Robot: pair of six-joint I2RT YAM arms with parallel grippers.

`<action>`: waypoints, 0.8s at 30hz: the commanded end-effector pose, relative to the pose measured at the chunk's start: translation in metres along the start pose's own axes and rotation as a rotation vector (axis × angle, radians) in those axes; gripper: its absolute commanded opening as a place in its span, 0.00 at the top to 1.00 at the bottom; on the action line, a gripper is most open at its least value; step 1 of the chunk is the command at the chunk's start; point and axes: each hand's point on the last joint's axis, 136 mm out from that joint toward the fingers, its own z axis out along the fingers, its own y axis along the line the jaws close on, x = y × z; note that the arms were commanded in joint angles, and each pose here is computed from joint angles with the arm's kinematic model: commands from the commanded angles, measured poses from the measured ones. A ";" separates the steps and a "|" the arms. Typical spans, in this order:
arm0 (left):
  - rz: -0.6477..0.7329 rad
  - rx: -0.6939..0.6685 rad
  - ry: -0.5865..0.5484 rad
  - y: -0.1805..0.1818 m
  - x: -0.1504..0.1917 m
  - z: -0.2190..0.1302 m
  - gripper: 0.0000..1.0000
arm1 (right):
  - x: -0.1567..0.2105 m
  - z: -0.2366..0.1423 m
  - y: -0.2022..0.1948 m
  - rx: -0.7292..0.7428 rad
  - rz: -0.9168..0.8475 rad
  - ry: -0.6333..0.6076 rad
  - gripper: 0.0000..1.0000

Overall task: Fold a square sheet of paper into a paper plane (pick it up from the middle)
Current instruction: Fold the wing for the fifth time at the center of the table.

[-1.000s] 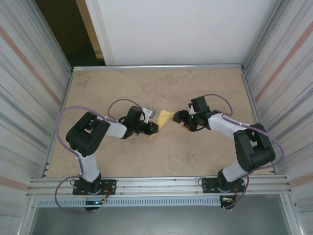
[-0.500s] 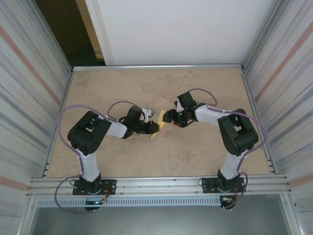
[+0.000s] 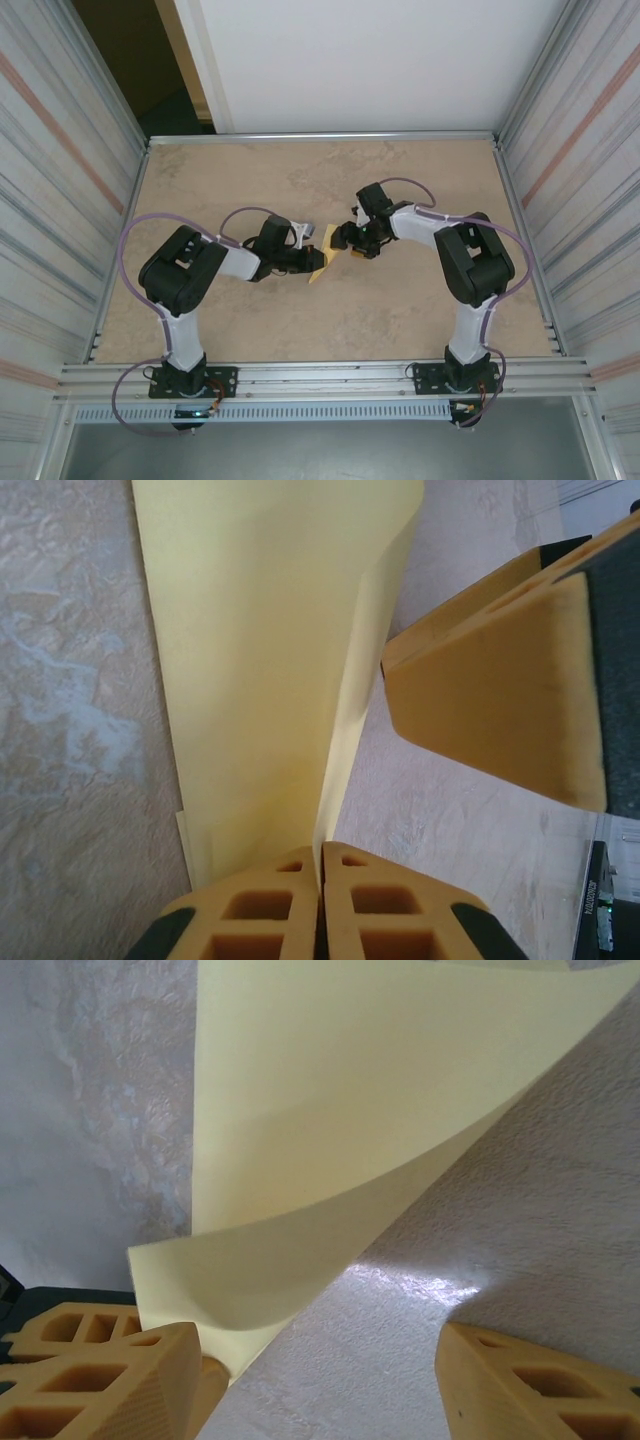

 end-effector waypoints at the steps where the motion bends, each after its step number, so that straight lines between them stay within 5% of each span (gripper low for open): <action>1: -0.052 -0.040 0.066 0.015 0.019 0.006 0.89 | 0.005 0.018 -0.019 0.122 0.015 0.026 0.35; 11: -0.040 -0.043 0.061 0.007 0.015 -0.002 0.83 | 0.015 0.038 -0.045 0.307 0.074 0.073 0.34; 24: -0.045 -0.095 0.042 0.002 0.015 -0.022 0.79 | 0.017 0.042 -0.047 0.319 0.080 0.086 0.33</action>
